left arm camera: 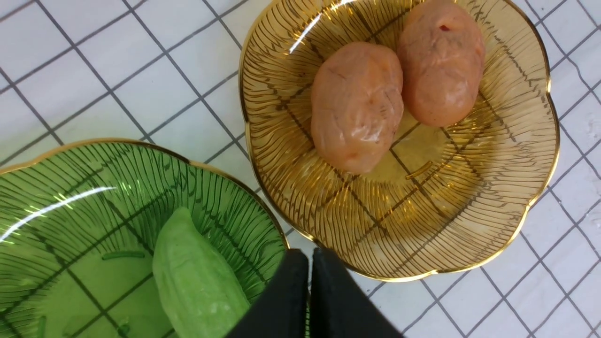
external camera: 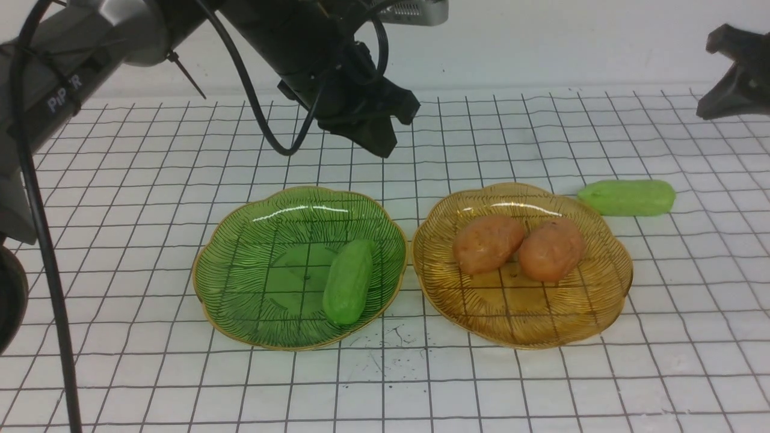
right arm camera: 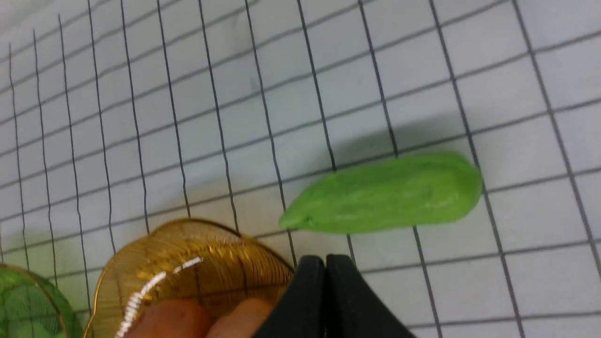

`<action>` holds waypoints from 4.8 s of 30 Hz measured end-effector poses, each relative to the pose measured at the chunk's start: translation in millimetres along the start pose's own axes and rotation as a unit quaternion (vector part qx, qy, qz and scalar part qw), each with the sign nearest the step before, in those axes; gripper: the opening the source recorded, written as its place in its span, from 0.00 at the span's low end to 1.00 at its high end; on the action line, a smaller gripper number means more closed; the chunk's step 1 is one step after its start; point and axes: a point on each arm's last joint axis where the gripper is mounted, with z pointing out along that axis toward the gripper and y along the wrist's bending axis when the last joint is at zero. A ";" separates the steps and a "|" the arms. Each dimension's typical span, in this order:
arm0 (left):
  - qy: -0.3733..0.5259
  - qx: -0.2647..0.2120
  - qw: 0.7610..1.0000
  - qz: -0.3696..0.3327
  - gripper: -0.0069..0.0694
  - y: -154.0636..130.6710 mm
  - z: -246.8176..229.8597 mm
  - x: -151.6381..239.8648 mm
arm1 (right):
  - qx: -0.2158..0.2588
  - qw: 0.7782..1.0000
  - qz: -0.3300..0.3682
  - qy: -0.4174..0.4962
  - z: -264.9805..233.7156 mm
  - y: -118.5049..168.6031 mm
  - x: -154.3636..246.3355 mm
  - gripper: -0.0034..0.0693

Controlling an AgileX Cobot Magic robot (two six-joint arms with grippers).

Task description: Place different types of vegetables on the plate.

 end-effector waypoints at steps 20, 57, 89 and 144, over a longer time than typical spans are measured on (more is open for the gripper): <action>-0.001 0.005 1.000 -0.002 0.08 -1.4 -1.5 -0.1 | 0.025 0.969 0.227 0.098 75.2 -36.8 13.4 0.88; 0.004 -0.012 1.000 0.003 0.08 1.7 -1.4 0.8 | 0.026 0.927 0.374 0.031 141.0 -72.0 9.6 0.62; -0.190 -0.174 0.964 -0.069 0.08 20.1 -220.3 49.4 | -0.184 0.962 -0.200 0.016 39.4 243.2 105.8 0.62; -0.347 -0.153 0.923 -0.061 0.08 -73.1 -235.4 234.0 | -0.113 0.727 -0.274 -0.620 -311.6 60.6 318.3 0.03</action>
